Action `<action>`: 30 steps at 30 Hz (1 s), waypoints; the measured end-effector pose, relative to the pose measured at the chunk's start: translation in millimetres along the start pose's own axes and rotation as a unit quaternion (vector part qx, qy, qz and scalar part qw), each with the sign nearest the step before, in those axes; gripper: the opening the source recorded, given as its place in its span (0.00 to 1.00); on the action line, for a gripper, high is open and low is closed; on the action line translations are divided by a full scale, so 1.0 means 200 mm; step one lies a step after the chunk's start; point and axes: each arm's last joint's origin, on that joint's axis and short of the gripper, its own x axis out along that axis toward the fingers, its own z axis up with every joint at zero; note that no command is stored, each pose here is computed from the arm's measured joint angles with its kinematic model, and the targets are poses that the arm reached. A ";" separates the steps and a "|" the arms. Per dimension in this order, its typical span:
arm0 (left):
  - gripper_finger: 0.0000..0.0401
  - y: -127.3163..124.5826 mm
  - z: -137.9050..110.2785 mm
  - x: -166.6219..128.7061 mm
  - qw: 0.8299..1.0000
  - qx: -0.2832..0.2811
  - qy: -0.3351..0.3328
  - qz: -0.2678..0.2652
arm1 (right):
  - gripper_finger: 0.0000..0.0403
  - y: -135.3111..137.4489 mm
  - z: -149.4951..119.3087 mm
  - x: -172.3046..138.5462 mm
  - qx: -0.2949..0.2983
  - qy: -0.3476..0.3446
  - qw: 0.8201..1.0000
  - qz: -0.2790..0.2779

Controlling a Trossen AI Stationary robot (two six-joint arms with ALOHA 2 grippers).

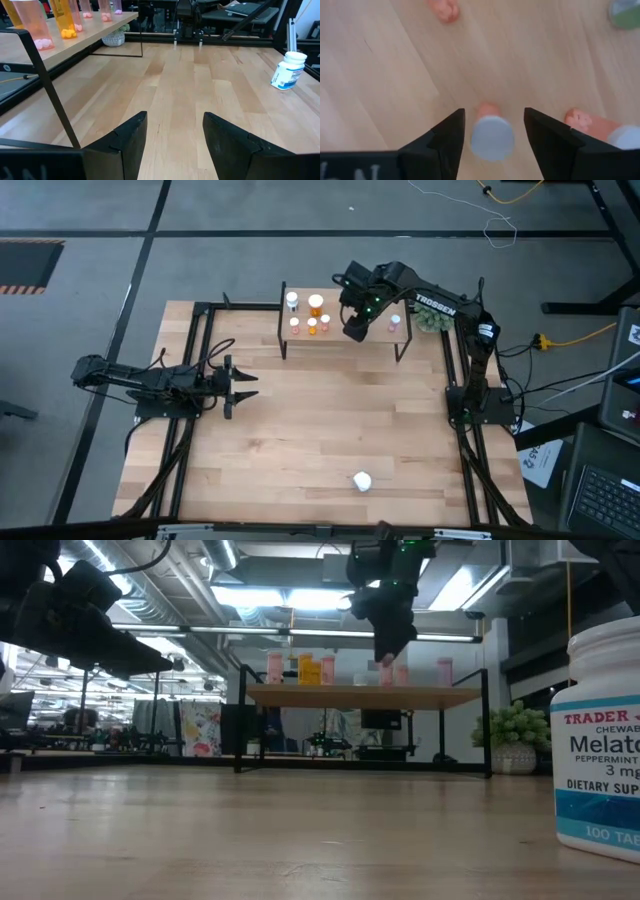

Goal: Pick and place medicine bottles onto shelf by color
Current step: Put the big white pill bottle on the shelf

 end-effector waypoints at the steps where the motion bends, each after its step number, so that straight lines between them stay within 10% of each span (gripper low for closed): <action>1: 0.47 0.00 0.00 0.00 1.000 0.000 0.000 0.000 | 0.52 0.00 0.01 0.00 0.000 -0.007 1.000 0.000; 11: 0.47 0.00 0.00 0.00 1.000 0.000 0.000 0.000 | 0.52 0.00 0.04 -0.03 0.021 -0.051 0.998 0.001; 18: 0.47 0.00 0.00 0.00 1.000 0.000 0.000 0.000 | 0.52 0.00 0.08 -0.31 0.051 -0.132 0.990 0.012; 30: 0.47 0.00 0.00 0.00 1.000 0.000 0.000 0.000 | 0.52 0.37 -0.13 -0.64 -0.046 -0.094 0.963 0.250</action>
